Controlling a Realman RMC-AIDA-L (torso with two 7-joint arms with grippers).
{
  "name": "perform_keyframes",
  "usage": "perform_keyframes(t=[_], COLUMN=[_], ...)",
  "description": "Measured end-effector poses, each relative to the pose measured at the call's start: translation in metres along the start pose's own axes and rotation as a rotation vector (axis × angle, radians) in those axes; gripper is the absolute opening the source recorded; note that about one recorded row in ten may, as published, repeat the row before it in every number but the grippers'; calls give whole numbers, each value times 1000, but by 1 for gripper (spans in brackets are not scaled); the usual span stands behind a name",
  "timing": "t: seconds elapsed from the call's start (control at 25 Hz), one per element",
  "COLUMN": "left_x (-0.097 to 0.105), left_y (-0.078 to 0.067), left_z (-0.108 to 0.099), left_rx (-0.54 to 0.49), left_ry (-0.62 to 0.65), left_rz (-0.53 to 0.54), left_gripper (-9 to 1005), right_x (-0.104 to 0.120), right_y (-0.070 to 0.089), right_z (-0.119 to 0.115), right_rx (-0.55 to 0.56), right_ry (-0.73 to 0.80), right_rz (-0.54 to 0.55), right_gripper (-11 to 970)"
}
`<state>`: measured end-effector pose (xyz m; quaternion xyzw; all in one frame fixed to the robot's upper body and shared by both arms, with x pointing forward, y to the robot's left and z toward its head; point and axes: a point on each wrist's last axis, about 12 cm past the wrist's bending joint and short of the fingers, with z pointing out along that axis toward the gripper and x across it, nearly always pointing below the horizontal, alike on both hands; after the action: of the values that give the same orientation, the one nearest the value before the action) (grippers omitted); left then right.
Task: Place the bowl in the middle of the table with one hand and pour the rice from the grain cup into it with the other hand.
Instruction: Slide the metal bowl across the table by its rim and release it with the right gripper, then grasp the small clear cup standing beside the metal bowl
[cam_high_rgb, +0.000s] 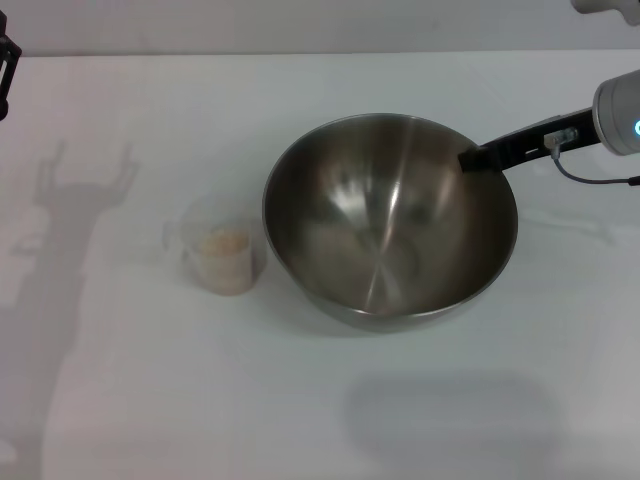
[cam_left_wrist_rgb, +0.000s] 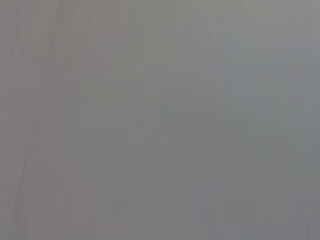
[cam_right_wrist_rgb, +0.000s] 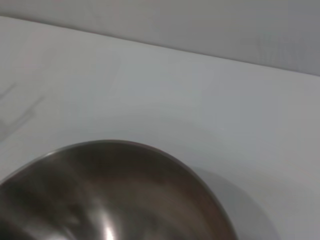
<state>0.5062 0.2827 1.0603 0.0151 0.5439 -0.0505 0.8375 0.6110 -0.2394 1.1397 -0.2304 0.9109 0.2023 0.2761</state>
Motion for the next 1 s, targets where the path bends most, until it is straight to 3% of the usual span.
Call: perform_keyframes(t=[0.04,0.24,0.36,0.48,0.72,0.84,1.0], left_x=[0,-1,-2,-2,-2,-2,-2], left_y=[0,0,1,1,3,3,3], left_z=[0,-2,-4,-5,-9,-11,-16], left_rx=[0,-4,-7,-9,-16,-19,-13], left_ry=[-1,-9,-15,-17,-14,-10,-7], left_rz=[0,-1,-1,0,3,3,2], left_gripper=[827,826,825,824,822,821,820], right_x=[-2,-12,-23,-32,-56,-61,-60], right_y=[0,3,7,9,18,22,28], right_z=[-1,-12,-22,-26,-32,-26,-18], right_rx=[18,49,65,74,151,270,401], right_ry=[0,-46,-99,-144,-392,-585,-720], right_rz=[-10,-43,-74,-91,-208,-283,-321], right_gripper=[38,240,452,500,548,548,548])
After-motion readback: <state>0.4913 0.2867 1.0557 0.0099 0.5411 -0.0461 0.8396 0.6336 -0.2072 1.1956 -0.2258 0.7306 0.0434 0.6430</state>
